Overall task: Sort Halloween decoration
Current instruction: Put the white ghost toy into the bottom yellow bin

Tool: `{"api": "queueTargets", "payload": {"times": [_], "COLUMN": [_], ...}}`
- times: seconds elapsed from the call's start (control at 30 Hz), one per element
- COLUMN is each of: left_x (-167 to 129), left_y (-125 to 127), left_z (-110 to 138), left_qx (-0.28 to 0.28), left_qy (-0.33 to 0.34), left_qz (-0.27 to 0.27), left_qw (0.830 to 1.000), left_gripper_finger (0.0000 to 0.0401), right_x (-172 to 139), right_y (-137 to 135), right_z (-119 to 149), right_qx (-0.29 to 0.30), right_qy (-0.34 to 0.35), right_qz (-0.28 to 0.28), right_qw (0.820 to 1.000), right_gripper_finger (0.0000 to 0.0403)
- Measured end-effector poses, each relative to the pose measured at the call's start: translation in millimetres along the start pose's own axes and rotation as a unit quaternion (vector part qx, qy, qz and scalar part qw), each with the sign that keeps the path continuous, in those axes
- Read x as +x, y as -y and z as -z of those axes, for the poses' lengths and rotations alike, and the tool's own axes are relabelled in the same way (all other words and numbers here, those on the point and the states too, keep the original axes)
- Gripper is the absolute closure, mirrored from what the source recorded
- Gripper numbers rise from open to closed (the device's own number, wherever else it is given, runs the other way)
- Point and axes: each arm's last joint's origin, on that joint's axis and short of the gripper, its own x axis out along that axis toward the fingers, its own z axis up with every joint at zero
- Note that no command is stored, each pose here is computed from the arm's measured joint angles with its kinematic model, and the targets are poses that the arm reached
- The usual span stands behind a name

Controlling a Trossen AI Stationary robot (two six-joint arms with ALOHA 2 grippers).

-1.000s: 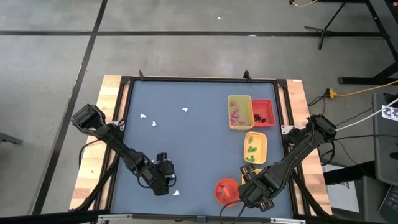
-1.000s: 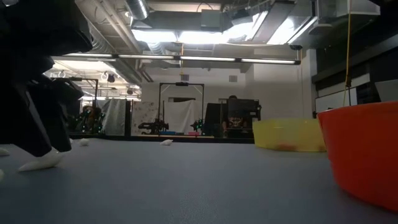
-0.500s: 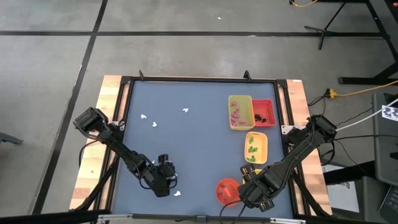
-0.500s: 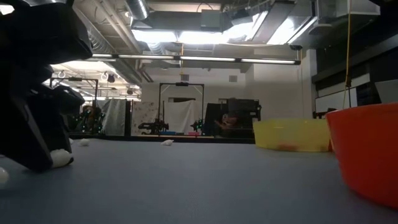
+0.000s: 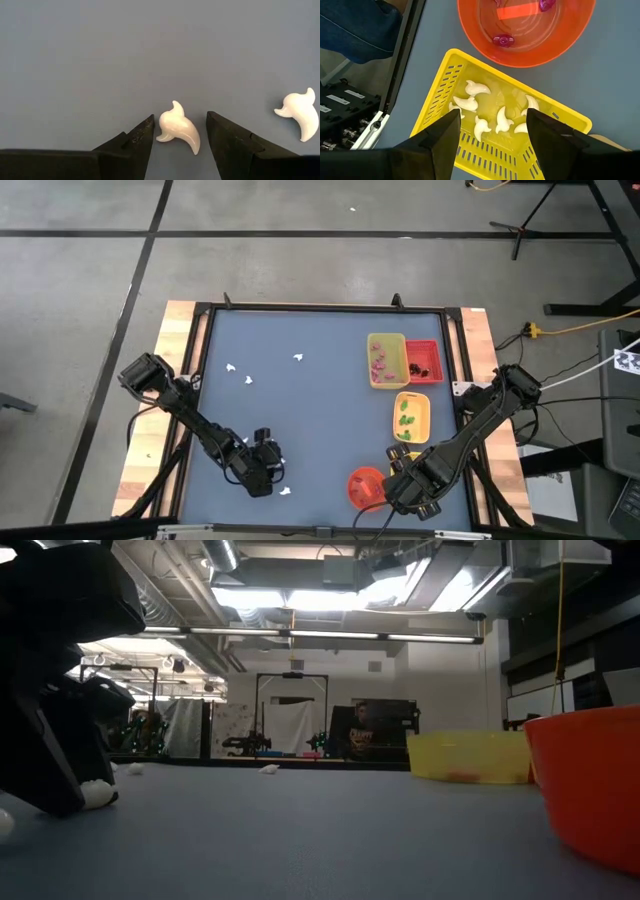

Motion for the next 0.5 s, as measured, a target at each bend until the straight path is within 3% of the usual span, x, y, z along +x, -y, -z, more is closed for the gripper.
{"api": "queueTargets", "payload": {"times": [0.33,0.5], "left_x": [0.2,0.2], "left_y": [-0.3,-0.8], "left_z": [0.0,0.3], "left_qx": [0.0,0.0], "left_qy": [0.003,0.004], "left_qz": [-0.004,-0.008], "left_qw": [1.0,1.0], "left_gripper_finger": [0.0235,0.0256], "right_x": [0.0,0.0], "right_y": [0.0,0.0], "right_z": [0.0,0.0], "right_qx": [0.0,0.0], "right_qy": [0.0,0.0], "right_qz": [0.0,0.0], "right_qw": [1.0,1.0], "right_gripper_finger": [0.0178,0.0178]}}
